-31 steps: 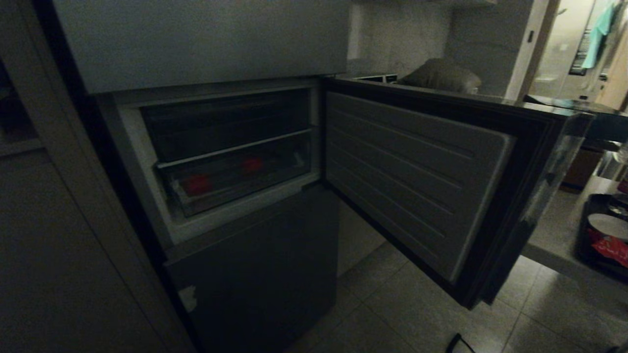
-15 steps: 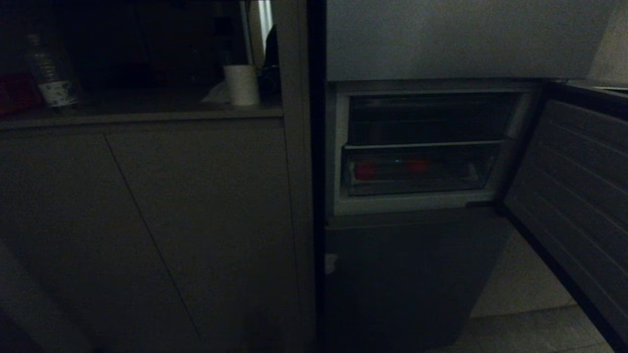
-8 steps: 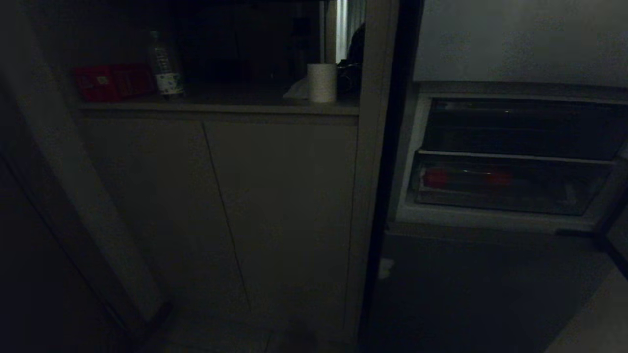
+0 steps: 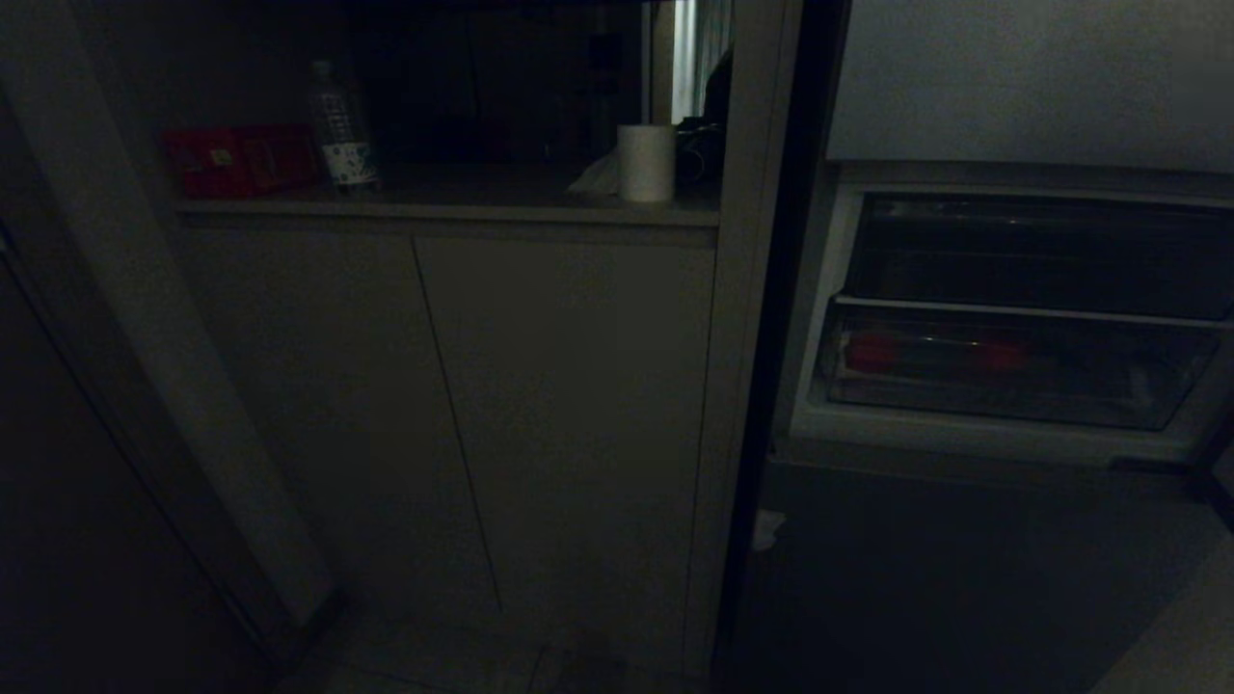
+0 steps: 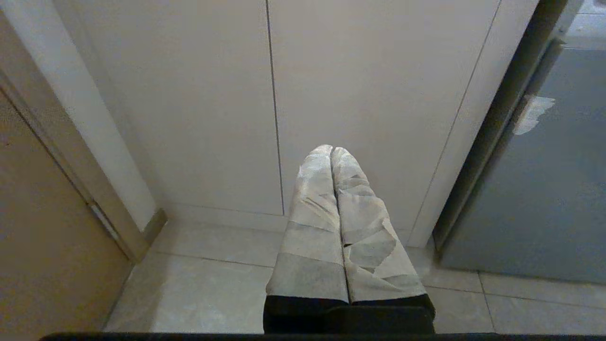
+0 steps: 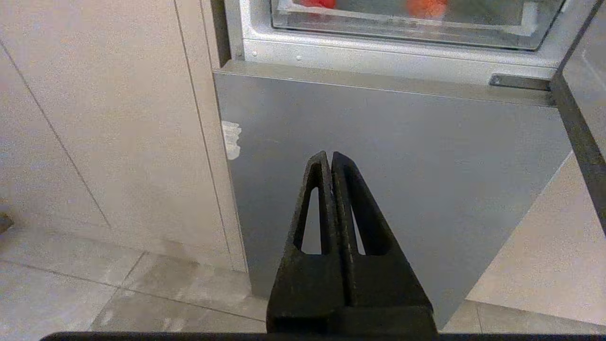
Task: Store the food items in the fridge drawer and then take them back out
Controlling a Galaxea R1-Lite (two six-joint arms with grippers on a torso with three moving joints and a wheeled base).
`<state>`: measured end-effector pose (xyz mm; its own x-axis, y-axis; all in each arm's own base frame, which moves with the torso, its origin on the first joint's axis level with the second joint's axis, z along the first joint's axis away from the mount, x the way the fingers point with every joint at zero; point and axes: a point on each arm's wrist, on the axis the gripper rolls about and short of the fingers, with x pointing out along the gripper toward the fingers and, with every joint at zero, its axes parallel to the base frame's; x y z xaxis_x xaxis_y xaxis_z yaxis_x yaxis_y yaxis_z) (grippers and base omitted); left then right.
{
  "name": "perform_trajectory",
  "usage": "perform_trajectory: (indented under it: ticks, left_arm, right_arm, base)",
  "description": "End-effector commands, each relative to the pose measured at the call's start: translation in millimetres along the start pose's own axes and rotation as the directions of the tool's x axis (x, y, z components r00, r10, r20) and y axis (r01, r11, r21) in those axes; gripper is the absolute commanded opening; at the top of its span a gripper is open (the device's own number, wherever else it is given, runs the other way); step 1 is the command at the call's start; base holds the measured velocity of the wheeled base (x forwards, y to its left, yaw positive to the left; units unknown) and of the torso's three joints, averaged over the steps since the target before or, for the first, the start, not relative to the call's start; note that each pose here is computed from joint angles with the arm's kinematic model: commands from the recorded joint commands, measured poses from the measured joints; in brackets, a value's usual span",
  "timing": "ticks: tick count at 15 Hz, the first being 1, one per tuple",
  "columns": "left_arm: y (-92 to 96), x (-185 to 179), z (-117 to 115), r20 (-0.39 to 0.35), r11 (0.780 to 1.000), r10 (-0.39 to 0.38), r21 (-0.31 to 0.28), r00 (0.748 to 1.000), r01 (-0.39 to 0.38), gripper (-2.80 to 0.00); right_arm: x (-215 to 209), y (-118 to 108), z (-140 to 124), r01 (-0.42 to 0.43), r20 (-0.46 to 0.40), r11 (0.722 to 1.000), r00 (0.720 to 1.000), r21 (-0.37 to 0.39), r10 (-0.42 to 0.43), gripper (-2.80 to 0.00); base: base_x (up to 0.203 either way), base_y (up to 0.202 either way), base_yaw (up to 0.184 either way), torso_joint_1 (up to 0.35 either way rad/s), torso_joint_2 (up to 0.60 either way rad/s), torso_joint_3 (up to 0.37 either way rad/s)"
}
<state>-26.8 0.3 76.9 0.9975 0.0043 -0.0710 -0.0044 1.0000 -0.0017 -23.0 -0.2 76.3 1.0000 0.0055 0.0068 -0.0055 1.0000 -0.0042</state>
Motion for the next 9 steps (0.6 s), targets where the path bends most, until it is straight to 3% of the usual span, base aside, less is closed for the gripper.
perform_trajectory:
  ticks: [1, 9]
  left_arm:
    - [0.0, 0.1, 0.1, -0.001, 1.000, 0.000, -0.001, 1.000, 0.000, -2.80]
    - [0.0, 0.2, -0.5, -0.004, 1.000, 0.000, 0.002, 1.000, 0.000, -2.80]
  right_arm:
    - [0.1, 0.0, 0.1, -0.001, -0.001, 1.000, 1.000, 0.000, 0.001, -2.80]
    - [0.0, 0.2, 0.2, -0.010, -0.005, 0.999, 1.000, -0.030, 0.010, -2.80]
  base:
    - [0.000, 0.000, 0.000, 0.000, 0.00, 0.000]
    - [0.000, 0.000, 0.000, 0.000, 0.00, 0.000]
